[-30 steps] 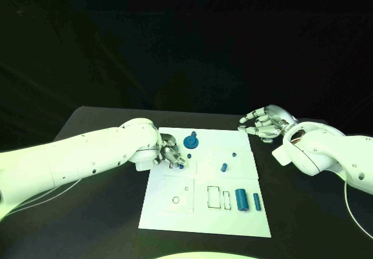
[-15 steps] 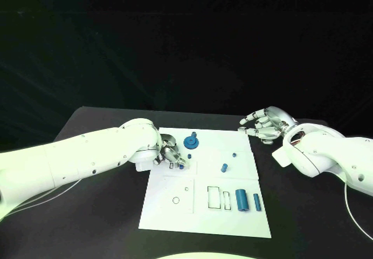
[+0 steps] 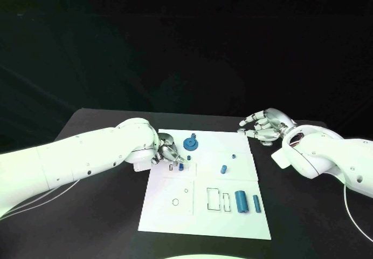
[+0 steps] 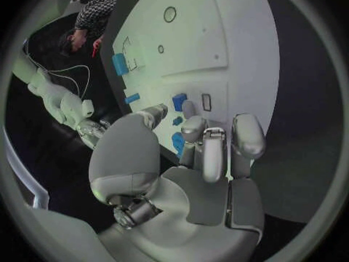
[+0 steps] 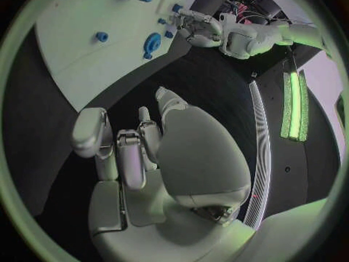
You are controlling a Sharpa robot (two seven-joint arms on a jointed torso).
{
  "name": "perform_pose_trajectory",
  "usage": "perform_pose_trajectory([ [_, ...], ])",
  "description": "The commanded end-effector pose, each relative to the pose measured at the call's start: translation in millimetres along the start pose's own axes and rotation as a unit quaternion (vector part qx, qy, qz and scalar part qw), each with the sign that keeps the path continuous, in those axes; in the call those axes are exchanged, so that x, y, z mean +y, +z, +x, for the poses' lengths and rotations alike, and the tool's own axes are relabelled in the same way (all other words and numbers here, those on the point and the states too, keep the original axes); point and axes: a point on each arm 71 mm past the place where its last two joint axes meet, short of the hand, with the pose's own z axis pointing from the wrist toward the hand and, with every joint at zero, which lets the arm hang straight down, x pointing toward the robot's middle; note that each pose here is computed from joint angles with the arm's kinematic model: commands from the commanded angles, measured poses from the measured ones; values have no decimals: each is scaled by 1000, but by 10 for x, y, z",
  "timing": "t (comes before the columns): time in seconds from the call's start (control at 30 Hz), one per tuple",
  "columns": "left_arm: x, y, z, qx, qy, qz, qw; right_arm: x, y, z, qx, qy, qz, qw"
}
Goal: Assemble the parts on the task board
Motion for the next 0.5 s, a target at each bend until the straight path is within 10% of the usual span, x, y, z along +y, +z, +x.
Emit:
perform_pose_trajectory([
  [0.03,-37,-29,-50,-8,-28,15,999,4,2,4,1,-1,-6,1000],
  [0.5,6,-174,-618,-72,-41,10,997,-21,7,1,1,-1,-2,1000],
])
